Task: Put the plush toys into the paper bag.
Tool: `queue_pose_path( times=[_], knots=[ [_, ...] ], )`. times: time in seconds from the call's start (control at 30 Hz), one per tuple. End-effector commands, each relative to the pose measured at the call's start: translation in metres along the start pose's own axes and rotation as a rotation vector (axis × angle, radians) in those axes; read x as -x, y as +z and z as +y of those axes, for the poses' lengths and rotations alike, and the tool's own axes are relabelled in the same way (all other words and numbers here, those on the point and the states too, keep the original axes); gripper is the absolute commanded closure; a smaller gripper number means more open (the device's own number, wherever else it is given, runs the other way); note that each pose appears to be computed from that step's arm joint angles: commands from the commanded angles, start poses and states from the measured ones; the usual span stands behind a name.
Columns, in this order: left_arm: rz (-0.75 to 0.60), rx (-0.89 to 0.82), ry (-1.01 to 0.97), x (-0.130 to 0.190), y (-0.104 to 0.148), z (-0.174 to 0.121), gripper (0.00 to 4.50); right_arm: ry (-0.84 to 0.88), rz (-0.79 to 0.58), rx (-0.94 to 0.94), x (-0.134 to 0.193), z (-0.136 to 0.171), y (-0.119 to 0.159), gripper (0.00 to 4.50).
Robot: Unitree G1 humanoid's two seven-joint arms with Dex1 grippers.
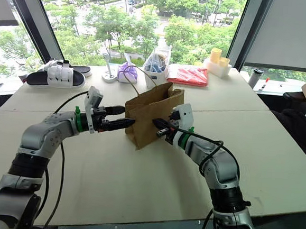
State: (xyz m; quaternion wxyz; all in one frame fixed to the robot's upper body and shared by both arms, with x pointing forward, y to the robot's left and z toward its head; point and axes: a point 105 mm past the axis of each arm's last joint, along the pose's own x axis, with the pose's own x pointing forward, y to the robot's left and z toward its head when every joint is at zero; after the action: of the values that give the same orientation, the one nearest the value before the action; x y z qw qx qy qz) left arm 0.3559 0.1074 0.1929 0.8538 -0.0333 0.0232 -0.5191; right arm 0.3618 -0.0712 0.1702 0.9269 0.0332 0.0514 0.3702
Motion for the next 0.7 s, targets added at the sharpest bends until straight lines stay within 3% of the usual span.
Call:
queue_pose_path(
  times=[0.03, 0.37, 0.47, 0.7],
  knots=[
    [-0.028, -0.061, 0.014, -0.01, 0.007, 0.0, 0.0, 0.009, -0.045, 0.047, -0.009, 0.001, 0.011, 4.4],
    [-0.094, -0.054, 0.157, -0.027, -0.006, 0.016, 0.0, -0.021, -0.05, 0.059, 0.0, -0.002, 0.009, 4.4],
    [-0.107, -0.031, 0.187, -0.03, -0.01, 0.021, 0.84, -0.063, -0.06, 0.058, 0.015, -0.008, 0.012, 4.47],
    [-0.126, 0.023, 0.183, -0.032, -0.008, 0.025, 4.43, -0.166, -0.069, 0.066, 0.05, -0.017, 0.017, 4.47]
  ],
)
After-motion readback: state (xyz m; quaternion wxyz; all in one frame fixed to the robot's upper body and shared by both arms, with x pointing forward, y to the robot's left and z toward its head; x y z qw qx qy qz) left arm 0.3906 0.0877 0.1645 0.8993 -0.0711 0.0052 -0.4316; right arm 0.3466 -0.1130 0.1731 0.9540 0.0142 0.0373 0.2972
